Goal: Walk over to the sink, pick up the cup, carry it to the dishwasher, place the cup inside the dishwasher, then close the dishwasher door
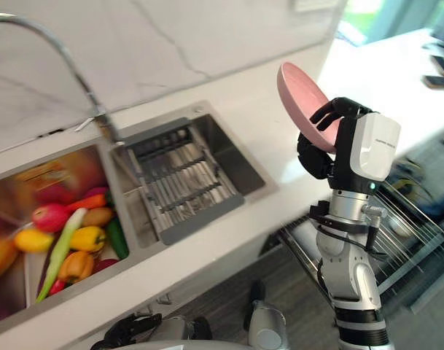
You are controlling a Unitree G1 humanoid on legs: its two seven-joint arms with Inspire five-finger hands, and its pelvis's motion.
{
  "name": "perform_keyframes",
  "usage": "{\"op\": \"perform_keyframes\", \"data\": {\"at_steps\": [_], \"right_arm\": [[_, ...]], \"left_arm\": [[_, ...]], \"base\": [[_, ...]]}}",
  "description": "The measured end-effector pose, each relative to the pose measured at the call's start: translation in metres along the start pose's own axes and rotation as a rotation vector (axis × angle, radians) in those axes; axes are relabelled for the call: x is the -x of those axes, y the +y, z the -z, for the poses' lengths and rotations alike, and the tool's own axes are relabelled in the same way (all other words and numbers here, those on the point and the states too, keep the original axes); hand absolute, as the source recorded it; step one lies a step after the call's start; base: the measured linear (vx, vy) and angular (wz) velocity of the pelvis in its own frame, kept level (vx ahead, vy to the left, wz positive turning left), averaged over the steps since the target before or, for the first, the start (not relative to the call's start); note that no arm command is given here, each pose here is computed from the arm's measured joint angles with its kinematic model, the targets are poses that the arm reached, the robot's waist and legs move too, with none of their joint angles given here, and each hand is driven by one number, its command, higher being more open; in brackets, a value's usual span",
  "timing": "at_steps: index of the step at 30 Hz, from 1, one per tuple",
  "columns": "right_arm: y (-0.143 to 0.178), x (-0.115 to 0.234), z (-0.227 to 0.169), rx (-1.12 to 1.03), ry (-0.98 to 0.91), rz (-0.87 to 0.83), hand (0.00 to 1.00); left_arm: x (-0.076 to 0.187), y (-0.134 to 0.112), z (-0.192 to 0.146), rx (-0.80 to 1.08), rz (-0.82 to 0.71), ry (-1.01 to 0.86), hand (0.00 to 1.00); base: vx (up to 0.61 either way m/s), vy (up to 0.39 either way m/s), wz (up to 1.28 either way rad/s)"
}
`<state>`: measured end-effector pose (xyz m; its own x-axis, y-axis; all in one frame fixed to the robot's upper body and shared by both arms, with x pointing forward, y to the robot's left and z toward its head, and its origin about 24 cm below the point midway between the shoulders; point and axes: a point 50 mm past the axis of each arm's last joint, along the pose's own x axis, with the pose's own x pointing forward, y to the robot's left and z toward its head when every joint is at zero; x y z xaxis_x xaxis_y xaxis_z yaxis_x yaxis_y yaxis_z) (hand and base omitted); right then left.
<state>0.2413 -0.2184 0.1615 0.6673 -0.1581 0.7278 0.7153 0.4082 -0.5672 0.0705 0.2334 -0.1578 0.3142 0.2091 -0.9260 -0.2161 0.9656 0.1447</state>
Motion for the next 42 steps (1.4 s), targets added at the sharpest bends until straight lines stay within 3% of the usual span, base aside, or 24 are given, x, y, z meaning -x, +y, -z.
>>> {"op": "perform_keyframes", "data": {"at_steps": [7, 10, 13, 18, 28, 35, 42], "right_arm": [[0.003, -0.04, -0.002, 0.031, -0.072, 0.069, 0.0], [0.006, -0.035, 0.007, 0.07, -0.034, -0.002, 0.0], [-0.003, -0.022, 0.032, 0.139, 0.071, -0.046, 0.0], [-0.012, -0.023, 0.045, 0.175, 0.124, -0.07, 0.0], [0.034, 0.005, 0.072, 0.211, 0.277, -0.304, 0.0], [0.044, -0.042, 0.066, 0.233, 0.205, -0.278, 0.0], [0.037, -0.117, 0.046, 0.305, 0.09, -0.209, 0.0]], "left_arm": [[0.0, 0.041, -0.026, 0.035, -0.108, -0.025, 1.0], [0.007, 0.075, -0.014, 0.032, -0.202, 0.023, 1.0], [0.006, 0.05, 0.012, 0.048, -0.132, 0.063, 1.0], [0.008, 0.031, 0.031, 0.076, -0.099, 0.063, 1.0], [0.004, 0.02, 0.019, 0.061, -0.045, 0.033, 1.0], [-0.002, 0.011, -0.017, 0.054, 0.004, -0.065, 1.0], [-0.003, -0.001, -0.069, 0.087, 0.064, -0.219, 1.0]], "base": [[-0.13, -0.228, -1.18], [-0.18, -0.456, -0.28], [-0.15, -0.303, 0.1], [-0.09, -0.09, 0.04], [-0.12, 0.057, 0.09], [-0.06, 0.073, 0.03], [0.05, 0.048, 0.11]]}}
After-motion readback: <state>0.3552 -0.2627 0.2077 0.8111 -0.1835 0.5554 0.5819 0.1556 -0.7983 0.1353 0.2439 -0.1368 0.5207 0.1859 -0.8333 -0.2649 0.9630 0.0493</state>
